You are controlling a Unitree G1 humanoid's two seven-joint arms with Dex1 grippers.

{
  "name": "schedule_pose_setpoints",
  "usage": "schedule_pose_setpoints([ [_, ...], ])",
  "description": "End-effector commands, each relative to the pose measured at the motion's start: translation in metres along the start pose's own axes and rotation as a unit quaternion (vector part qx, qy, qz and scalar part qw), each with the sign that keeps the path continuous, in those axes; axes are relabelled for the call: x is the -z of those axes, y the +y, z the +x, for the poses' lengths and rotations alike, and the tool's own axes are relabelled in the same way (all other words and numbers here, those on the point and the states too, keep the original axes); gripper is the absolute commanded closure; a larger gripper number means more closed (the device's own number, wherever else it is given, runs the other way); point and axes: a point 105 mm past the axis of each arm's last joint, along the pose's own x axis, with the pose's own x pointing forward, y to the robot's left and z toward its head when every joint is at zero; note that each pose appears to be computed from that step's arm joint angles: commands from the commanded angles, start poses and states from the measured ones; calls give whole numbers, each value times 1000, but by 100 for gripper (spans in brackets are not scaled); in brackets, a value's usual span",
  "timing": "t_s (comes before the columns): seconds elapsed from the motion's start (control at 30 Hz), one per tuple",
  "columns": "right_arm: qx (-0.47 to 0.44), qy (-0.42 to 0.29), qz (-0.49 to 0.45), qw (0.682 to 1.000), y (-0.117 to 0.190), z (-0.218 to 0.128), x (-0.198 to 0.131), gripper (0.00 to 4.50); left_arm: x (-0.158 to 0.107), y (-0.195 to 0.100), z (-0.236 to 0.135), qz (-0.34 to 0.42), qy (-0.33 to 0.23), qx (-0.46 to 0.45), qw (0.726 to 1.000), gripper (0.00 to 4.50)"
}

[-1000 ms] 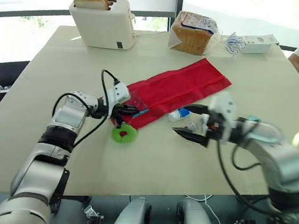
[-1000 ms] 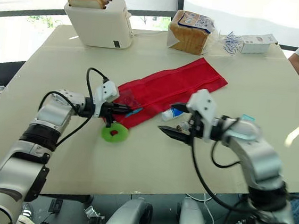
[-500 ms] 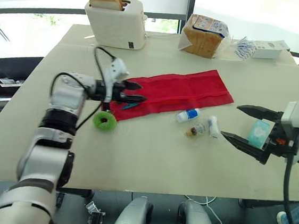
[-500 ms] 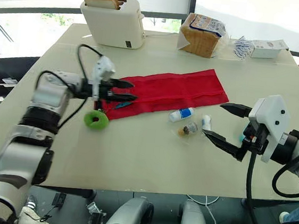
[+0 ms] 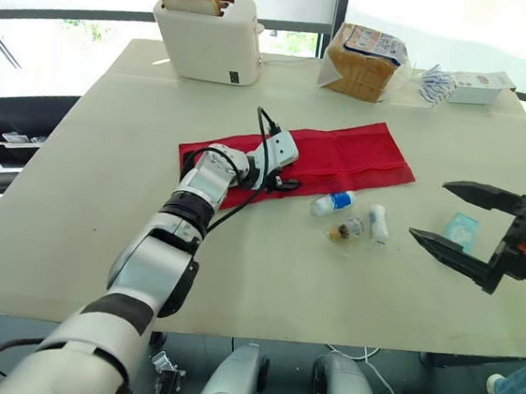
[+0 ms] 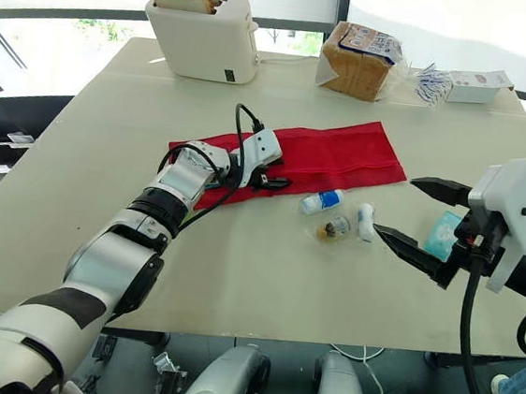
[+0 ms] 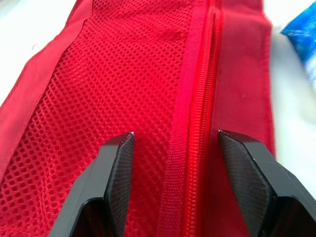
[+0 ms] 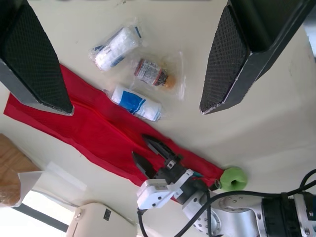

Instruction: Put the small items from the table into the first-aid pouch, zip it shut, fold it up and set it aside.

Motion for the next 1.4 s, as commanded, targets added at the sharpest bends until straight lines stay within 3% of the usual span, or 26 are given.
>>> schedule_pose_setpoints([
  [0.03,-1,-41,-28,999,3,-6,-18,13,-16,11,-4,21,-16,-15,1000,165],
  [0.2,-6,-39,-37,999,2,-11,-18,13,-22,20,-10,25,-17,-21,999,165],
  [0.43,0,-27,-37,999,1,-11,-16,13,-8,10,0,13,-7,-29,999,165],
  [0.57,4,-23,-24,999,4,-14,-12,0,-1,-1,7,7,-4,-24,1000,289],
  [0.67,6,-13,-14,1000,6,-16,-6,0,2,2,5,3,-4,-32,999,439],
  [0.7,5,-7,-12,1000,7,-16,-4,0,2,4,3,1,-6,-37,999,447],
  [1.0,33,-2,21,999,10,-18,15,0,-17,-7,-14,-36,-87,43,995,447],
  [1.2,57,29,51,997,24,-31,34,0,-8,-1,-30,-26,-78,34,996,447],
  [1.4,29,64,19,997,20,-1,45,0,-13,-5,-23,-22,-85,31,996,447],
])
